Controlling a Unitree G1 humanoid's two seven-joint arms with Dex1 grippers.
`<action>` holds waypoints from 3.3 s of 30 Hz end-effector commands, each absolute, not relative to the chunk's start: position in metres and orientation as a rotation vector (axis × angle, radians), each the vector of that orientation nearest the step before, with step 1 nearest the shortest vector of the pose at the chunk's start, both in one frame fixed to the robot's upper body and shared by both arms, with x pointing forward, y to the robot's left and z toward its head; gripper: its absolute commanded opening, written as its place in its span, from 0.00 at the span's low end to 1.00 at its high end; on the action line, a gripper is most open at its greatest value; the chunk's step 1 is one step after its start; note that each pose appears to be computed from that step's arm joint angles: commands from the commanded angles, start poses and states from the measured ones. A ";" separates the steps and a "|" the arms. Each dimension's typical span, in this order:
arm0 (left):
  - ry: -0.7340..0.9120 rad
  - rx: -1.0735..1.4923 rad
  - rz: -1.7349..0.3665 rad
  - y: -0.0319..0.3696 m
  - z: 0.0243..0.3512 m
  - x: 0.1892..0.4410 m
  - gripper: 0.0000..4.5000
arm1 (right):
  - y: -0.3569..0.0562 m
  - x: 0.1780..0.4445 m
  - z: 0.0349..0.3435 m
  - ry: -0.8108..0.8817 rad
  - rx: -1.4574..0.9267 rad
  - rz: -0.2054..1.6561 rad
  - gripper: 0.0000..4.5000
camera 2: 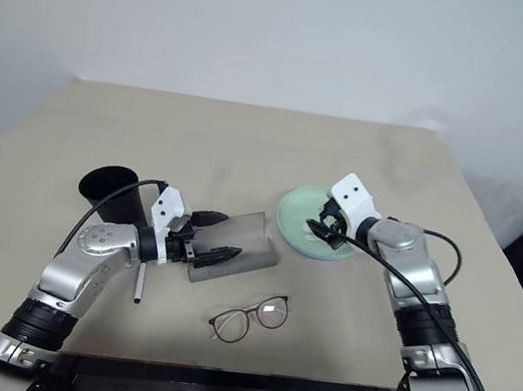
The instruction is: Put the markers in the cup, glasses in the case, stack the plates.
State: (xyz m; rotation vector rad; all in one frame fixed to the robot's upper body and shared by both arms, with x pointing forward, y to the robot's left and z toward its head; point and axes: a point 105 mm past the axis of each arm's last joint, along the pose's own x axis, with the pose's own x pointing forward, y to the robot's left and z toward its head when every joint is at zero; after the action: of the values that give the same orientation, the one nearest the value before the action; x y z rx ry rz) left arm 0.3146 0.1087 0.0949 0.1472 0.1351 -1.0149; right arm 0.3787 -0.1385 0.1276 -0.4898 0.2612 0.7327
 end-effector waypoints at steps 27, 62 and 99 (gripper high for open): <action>0.236 0.310 -1.260 0.111 0.113 0.318 0.94 | -0.111 0.272 0.131 0.279 -0.691 1.263 0.88; 0.638 0.423 -1.518 0.044 0.084 0.268 0.94 | -0.131 0.289 0.124 0.251 -0.626 1.011 0.88; 0.766 0.418 -1.540 0.040 0.073 0.271 0.01 | -0.128 0.293 0.124 0.225 -0.633 0.977 0.89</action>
State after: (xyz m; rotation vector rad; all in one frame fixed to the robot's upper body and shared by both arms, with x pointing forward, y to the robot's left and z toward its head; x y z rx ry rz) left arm 0.2612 0.0362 0.0688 0.3698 0.7862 -1.5810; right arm 0.2893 -0.1266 0.1109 -0.6079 0.2778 1.0041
